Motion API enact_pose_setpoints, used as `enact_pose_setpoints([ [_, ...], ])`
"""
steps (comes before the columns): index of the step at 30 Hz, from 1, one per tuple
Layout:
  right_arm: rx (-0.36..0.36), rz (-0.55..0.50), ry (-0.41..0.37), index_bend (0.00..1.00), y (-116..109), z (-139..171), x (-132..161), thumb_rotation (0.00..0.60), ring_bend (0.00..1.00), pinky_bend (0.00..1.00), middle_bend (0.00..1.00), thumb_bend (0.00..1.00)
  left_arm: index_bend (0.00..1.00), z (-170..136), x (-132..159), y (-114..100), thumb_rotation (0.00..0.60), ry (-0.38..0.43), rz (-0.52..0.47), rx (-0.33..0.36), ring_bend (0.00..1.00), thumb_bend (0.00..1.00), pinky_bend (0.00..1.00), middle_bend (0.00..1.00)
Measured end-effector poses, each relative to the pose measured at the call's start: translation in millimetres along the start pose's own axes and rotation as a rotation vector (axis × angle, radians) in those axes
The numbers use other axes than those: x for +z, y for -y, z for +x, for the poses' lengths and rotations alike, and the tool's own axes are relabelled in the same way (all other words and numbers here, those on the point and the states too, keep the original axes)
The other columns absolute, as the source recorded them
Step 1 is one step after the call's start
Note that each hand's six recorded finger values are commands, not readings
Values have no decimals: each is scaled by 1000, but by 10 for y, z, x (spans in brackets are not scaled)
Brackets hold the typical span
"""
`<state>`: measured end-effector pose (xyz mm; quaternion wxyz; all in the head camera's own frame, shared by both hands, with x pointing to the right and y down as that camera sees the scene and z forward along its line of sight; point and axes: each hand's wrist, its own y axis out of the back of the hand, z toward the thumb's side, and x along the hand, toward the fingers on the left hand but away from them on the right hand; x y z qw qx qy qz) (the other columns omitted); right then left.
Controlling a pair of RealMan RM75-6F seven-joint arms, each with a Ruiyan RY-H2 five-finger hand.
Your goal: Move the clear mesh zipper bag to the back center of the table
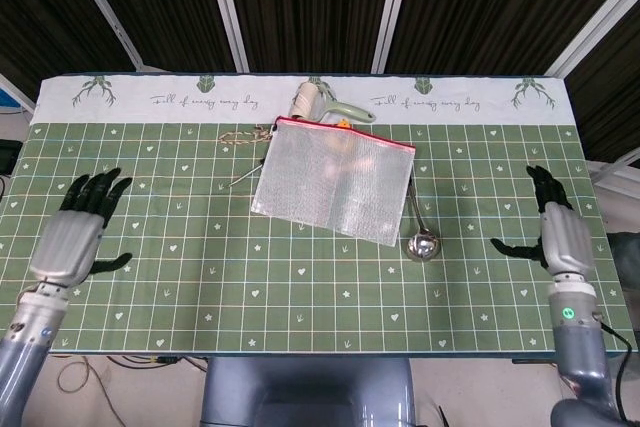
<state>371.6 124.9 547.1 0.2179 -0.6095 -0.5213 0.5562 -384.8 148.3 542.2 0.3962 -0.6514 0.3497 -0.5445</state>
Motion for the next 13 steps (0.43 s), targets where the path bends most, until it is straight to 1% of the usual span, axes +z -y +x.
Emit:
enact_pose_setpoints([
  [4,-77,181,-56,0,-110,319,-396,600,0,198,0,105,0,-392,-354,135,600,-74,-3,30,0,43,0,0],
  [7,-141,285,-61,0,-233,543,-702,600,0,198,0,105,0,-626,-551,254,600,-111,-1,40,0,42,0,0],
  [10,-183,331,-56,0,-291,715,-911,600,0,198,0,105,0,-771,-668,343,600,-118,14,48,0,42,0,0],
  [13,-201,334,-53,0,-267,778,-999,600,0,198,0,105,0,-831,-710,367,600,-113,5,80,0,42,0,0],
])
